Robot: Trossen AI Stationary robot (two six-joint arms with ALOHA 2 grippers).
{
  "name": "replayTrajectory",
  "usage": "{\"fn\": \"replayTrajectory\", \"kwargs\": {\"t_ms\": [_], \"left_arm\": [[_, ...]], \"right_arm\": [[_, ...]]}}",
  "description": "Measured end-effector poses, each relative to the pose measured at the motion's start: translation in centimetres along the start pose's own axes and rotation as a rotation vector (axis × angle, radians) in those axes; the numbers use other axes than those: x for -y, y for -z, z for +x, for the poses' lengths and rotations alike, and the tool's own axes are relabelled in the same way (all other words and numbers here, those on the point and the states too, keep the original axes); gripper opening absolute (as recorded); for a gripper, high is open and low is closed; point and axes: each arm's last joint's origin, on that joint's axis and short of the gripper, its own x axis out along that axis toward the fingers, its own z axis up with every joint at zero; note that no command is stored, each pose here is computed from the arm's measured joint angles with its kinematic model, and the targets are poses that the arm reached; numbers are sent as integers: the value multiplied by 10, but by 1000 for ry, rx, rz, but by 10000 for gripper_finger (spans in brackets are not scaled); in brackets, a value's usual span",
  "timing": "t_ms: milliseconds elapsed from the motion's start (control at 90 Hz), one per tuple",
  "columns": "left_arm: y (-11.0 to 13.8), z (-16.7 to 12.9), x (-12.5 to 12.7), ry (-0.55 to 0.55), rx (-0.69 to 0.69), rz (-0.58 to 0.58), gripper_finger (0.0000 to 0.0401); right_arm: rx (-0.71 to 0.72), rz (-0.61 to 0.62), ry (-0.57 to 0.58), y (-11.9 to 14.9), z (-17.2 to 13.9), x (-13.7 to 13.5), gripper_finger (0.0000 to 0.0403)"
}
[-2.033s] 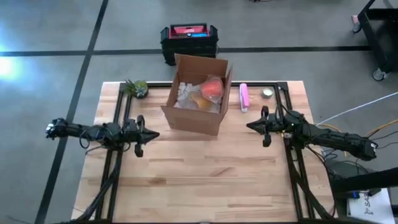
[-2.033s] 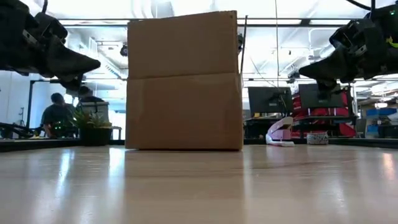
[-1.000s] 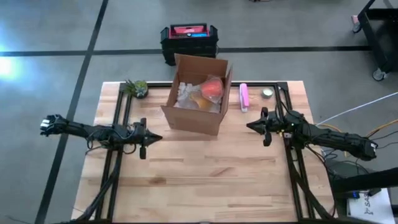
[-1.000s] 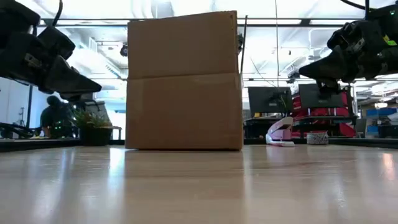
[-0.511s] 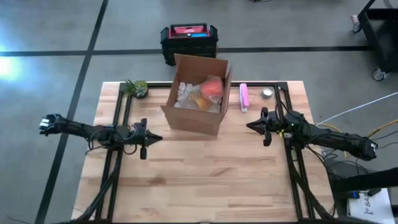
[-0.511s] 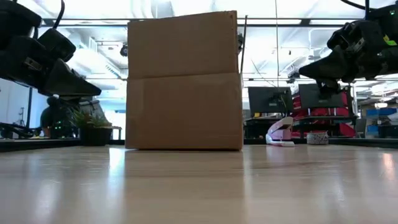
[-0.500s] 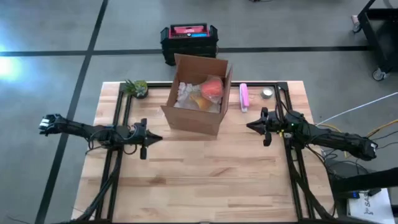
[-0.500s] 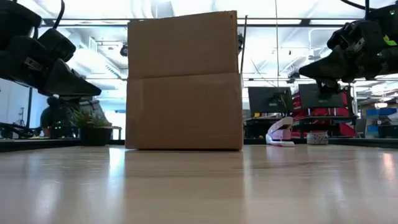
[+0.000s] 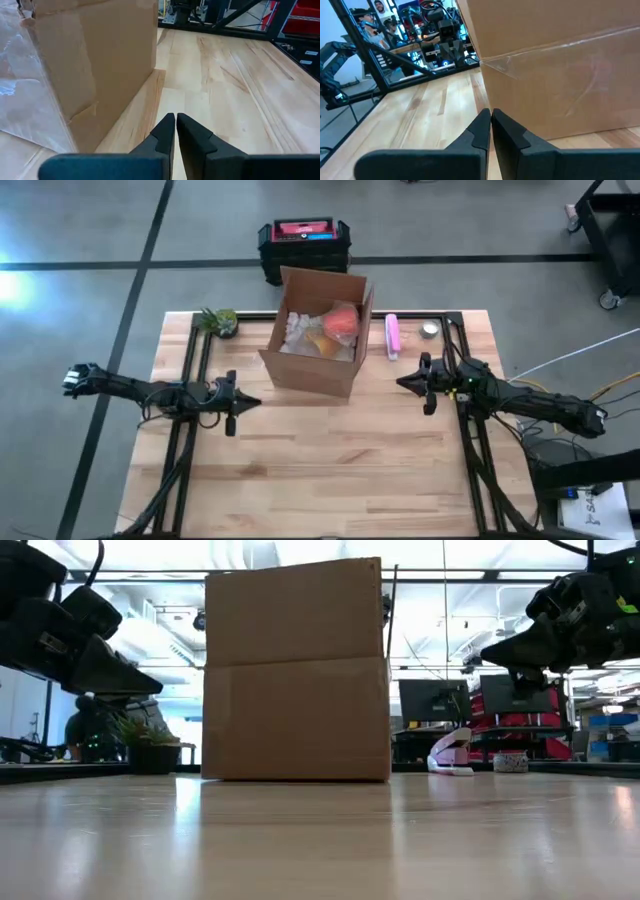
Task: Wrap mug
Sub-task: Return to Home Position
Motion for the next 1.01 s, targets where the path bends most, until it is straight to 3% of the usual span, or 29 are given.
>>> {"fn": "replayTrajectory", "kwargs": {"t_ms": [1011], "left_arm": [[0, 0, 0, -1, -3, 1, 5]], "right_arm": [[0, 0, 0, 0, 0, 0, 3]]}}
